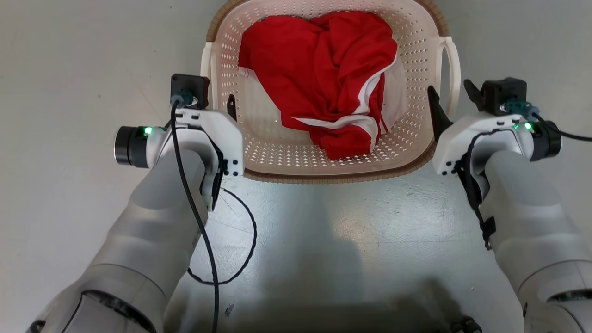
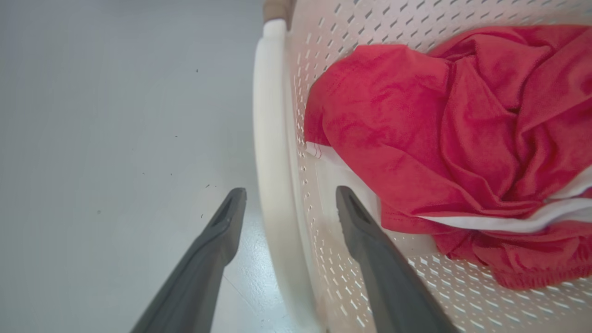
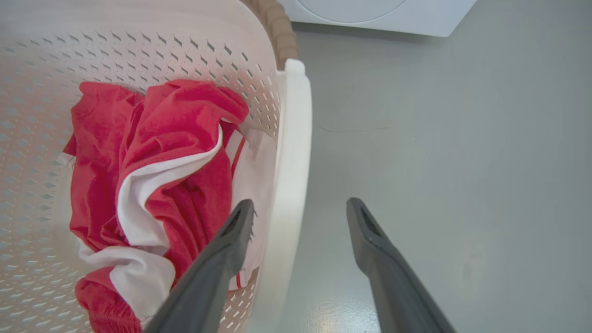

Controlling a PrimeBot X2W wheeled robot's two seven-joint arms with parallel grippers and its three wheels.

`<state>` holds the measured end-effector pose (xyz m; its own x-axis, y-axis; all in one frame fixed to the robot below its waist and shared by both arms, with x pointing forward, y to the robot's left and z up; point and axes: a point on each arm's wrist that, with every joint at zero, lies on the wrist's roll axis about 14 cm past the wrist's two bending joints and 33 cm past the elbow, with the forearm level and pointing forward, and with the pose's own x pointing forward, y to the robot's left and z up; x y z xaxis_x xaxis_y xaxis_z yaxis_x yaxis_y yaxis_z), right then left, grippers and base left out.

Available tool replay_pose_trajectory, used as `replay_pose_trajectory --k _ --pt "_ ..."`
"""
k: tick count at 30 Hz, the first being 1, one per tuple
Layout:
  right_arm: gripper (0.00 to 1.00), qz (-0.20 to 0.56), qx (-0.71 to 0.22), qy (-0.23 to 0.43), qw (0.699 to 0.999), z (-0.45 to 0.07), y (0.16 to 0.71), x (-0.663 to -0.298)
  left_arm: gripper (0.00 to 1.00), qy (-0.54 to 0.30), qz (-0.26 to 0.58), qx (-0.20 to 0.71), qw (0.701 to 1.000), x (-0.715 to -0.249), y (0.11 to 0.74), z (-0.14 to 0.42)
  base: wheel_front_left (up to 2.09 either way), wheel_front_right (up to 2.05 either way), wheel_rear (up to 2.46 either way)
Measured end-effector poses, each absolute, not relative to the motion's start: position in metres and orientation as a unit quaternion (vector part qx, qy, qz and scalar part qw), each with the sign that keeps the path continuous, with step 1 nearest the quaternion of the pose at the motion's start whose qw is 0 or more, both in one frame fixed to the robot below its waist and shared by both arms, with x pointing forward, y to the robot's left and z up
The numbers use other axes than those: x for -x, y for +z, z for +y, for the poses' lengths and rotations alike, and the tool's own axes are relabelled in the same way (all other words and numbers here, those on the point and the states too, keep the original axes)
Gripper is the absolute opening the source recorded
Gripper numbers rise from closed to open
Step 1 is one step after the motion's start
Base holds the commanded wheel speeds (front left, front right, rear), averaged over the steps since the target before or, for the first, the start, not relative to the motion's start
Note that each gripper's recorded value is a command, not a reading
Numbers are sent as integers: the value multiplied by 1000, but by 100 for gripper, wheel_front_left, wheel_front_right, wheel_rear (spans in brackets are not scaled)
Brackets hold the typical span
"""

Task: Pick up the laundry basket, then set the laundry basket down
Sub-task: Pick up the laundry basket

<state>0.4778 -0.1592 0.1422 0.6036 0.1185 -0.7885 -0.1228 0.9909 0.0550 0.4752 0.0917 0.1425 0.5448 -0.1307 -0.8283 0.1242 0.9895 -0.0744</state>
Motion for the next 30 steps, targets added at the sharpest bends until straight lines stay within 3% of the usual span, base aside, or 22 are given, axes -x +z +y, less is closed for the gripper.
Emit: replay_pose_trajectory --k 25,26,27,28,29,30 --pt "100 465 -26 82 881 -142 132 -479 100 -100 497 -15 862 -474 131 81 0 0 0" --pt "100 467 -26 83 880 -141 132 -479 95 -103 498 -17 861 -473 131 80 0 0 0" --pt "44 472 -26 84 877 -141 131 -478 95 -107 502 -21 858 -471 130 79 0 0 0" --pt "0 481 -26 87 872 -139 129 -475 21 -109 503 -22 857 -471 130 78 0 0 0" --pt "0 492 -27 88 866 -138 127 -473 0 -116 503 -30 856 -470 129 78 0 0 0" --pt "0 493 -28 87 865 -138 128 -474 0 -114 503 -34 856 -471 129 80 0 0 0"
